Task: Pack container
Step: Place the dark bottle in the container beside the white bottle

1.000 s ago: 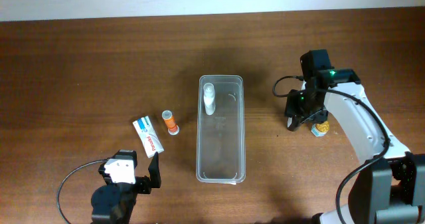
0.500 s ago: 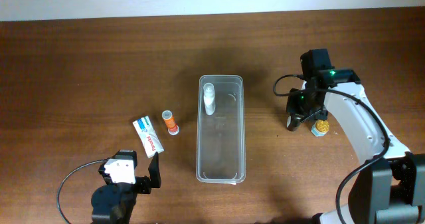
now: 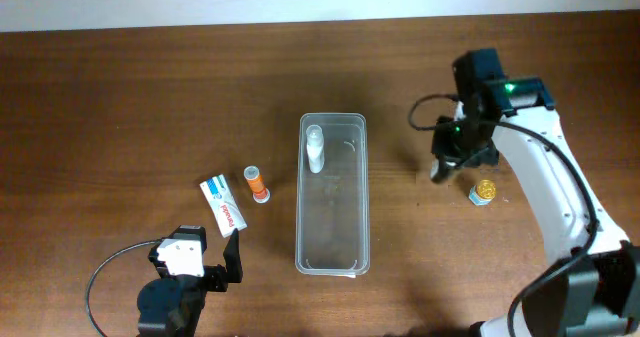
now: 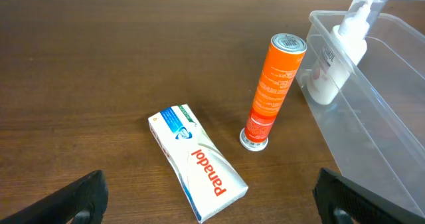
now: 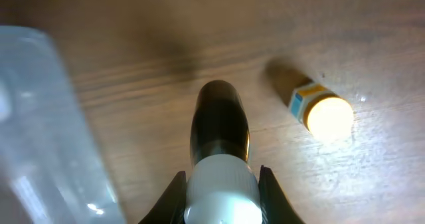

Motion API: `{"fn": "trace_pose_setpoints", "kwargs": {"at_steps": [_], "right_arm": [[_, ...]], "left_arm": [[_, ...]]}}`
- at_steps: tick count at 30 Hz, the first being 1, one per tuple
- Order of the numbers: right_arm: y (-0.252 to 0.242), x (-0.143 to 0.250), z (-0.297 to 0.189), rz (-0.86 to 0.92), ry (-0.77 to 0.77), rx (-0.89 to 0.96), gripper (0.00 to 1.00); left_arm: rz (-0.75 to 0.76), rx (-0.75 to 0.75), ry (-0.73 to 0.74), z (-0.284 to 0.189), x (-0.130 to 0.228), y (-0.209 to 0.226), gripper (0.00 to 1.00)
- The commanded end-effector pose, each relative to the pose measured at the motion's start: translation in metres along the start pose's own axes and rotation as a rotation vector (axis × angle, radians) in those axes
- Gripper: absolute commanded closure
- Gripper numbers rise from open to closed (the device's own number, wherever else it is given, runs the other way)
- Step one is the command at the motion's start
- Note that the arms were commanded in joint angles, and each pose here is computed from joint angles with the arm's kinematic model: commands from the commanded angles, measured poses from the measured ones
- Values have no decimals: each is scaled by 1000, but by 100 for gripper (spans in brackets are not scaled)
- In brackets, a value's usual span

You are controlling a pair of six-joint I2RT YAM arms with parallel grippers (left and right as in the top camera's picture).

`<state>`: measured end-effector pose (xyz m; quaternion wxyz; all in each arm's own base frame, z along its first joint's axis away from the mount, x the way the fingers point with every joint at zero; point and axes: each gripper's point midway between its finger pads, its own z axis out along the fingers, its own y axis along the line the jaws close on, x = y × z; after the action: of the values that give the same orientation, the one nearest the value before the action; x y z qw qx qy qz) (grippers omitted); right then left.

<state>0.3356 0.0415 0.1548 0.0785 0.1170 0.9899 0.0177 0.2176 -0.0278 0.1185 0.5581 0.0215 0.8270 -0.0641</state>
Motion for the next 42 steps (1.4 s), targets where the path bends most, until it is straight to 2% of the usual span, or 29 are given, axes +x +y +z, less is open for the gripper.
{"fn": "trace_pose_setpoints", "kwargs": {"at_steps": [1,6,12,18,30,39,42], "right_arm": [[37,-6,-52,-92,-122,-67,84],[90,6,-91,-231,-197,-144,84],[132,23,-94,-302,-219,-189,84],[151,18,-66,-282,-236,-108,83],[188,9,38,-277,-86,-69,84],[198,5,58,-278,-77,-84,83],[198,5,57,-278,-79,-85,70]], "left_arm": [[17,-12,-8,0,0,3,1],[17,-12,-8,0,0,3,1],[17,-12,-8,0,0,3,1],[17,-12,-8,0,0,3,1],[17,-12,-8,0,0,3,1],[17,-12,-8,0,0,3,1],[17,-12,-8,0,0,3,1]]}}
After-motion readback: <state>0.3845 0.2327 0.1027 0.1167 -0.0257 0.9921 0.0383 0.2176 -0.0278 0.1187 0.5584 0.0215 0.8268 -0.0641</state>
